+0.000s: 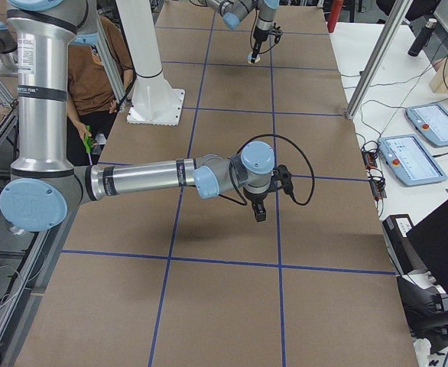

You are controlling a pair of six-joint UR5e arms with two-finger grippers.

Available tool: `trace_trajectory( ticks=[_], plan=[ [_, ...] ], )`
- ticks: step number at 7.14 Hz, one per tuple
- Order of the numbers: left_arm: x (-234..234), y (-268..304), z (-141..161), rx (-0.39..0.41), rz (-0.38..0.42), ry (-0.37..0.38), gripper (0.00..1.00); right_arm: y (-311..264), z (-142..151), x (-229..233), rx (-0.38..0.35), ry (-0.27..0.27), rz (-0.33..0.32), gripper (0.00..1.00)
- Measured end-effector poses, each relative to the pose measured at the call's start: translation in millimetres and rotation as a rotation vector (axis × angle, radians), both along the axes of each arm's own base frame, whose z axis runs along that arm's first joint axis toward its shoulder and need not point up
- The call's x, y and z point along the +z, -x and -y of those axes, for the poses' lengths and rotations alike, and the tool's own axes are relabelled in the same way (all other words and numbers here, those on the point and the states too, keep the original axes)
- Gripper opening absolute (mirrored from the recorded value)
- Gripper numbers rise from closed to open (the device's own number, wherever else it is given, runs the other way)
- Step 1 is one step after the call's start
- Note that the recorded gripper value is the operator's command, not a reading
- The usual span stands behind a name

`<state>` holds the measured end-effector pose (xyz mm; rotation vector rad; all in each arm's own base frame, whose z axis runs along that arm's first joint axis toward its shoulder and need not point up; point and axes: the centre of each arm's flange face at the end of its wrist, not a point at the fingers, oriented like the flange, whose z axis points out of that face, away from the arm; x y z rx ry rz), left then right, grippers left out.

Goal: Place and press bell with both arms
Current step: 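Move the bell with the left gripper to the table centre and lower it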

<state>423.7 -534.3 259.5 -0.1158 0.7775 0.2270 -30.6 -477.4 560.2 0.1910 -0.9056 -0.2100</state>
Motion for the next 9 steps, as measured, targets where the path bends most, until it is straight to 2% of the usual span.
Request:
trace_trajectory(
  ticks=[3,4,6,7,8,9],
  plan=[
    [-82,-127,18,0.014,0.096,0.138,0.03,0,0,0,-0.001,0.001,0.001,1.0],
    [-98,-158,19,0.024,0.112,0.159,0.05,1,0,0,-0.001,0.001,0.002,1.0],
    [-105,-205,10,0.041,0.114,0.175,0.15,1,-1,0,-0.002,0.002,0.004,1.0],
    [-102,-220,4,0.05,0.116,0.178,0.24,1,-1,0,-0.002,0.002,0.004,1.0],
    [-98,-230,-1,0.059,0.12,0.181,0.25,1,-1,0,-0.002,0.003,0.005,1.0],
    [-94,-236,-5,0.065,0.123,0.183,0.3,1,-1,0,-0.003,0.003,0.005,1.0]
  ],
)
